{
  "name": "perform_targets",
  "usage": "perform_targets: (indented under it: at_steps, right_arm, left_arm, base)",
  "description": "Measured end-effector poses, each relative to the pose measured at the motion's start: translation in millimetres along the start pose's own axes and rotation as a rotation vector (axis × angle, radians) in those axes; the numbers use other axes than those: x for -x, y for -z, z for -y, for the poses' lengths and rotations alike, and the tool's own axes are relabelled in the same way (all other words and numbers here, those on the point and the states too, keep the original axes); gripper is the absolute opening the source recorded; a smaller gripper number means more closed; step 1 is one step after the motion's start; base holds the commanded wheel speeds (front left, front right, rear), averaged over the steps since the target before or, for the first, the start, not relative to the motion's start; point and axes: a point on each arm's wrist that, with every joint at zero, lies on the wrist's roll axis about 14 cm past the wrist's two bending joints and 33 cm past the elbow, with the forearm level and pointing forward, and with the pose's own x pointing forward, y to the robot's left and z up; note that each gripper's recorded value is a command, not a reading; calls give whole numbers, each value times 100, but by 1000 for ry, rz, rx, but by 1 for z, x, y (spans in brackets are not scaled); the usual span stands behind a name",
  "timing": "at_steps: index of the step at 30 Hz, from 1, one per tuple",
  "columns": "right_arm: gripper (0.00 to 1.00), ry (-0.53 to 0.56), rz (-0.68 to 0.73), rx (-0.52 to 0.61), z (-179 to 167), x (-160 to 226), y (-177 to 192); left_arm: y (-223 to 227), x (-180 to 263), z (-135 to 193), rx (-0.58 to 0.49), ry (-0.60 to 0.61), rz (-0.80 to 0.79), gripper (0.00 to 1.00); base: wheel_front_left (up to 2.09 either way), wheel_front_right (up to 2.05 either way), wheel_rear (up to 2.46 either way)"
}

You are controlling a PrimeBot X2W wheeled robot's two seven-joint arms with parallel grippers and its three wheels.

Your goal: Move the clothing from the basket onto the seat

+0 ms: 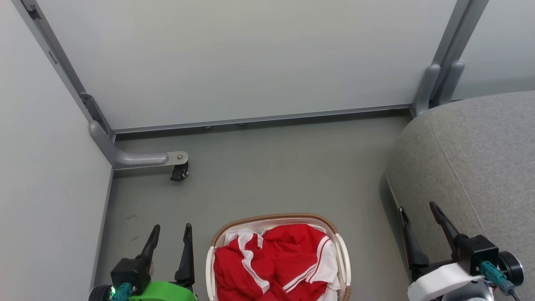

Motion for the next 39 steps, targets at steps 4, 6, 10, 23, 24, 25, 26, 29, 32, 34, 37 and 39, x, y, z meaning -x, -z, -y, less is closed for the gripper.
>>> perform_targets:
  at_steps: [4,6,10,23,24,25,26,29,32,34,37,39]
  right_arm:
    - [100,-1,0,0,0,0,0]
    - [100,-1,0,0,0,0,0]
    - [100,0,0,0,0,0,0]
    - [100,8,10,0,4,-10,-2]
    - [100,9,12,0,5,-12,-2]
    - [100,12,12,0,6,-15,-2]
    - [100,14,12,0,7,-17,-1]
    - [100,18,6,0,10,-27,2]
    - [100,22,2,-2,13,-38,6]
    - [100,26,0,-5,15,-47,9]
    - [100,35,-8,-8,21,-58,15]
    - [100,43,-15,-12,25,-65,21]
  left_arm:
    - [1,0,0,1,0,-4,100]
    - [2,0,0,1,-1,-6,100]
    - [3,0,0,2,1,-9,100]
    - [14,-9,3,-10,19,-49,100]
    - [15,-13,4,-16,26,-51,100]
    - [15,-17,5,-20,33,-53,100]
    - [16,-21,6,-20,36,-57,100]
    - [27,-34,7,-37,52,-94,100]
    - [39,-49,10,-56,78,-131,100]
    - [51,-60,12,-66,94,-168,100]
    - [72,-75,14,-83,120,-228,100]
    - [88,-83,19,-102,150,-273,100]
  base:
    - [0,0,0]
    - [0,0,0]
    - [0,0,0]
    - [0,0,0]
    - [0,0,0]
    - [0,0,0]
    - [0,0,0]
    - [0,0,0]
    - [0,0,0]
    - [0,0,0]
    - [0,0,0]
    - [0,0,0]
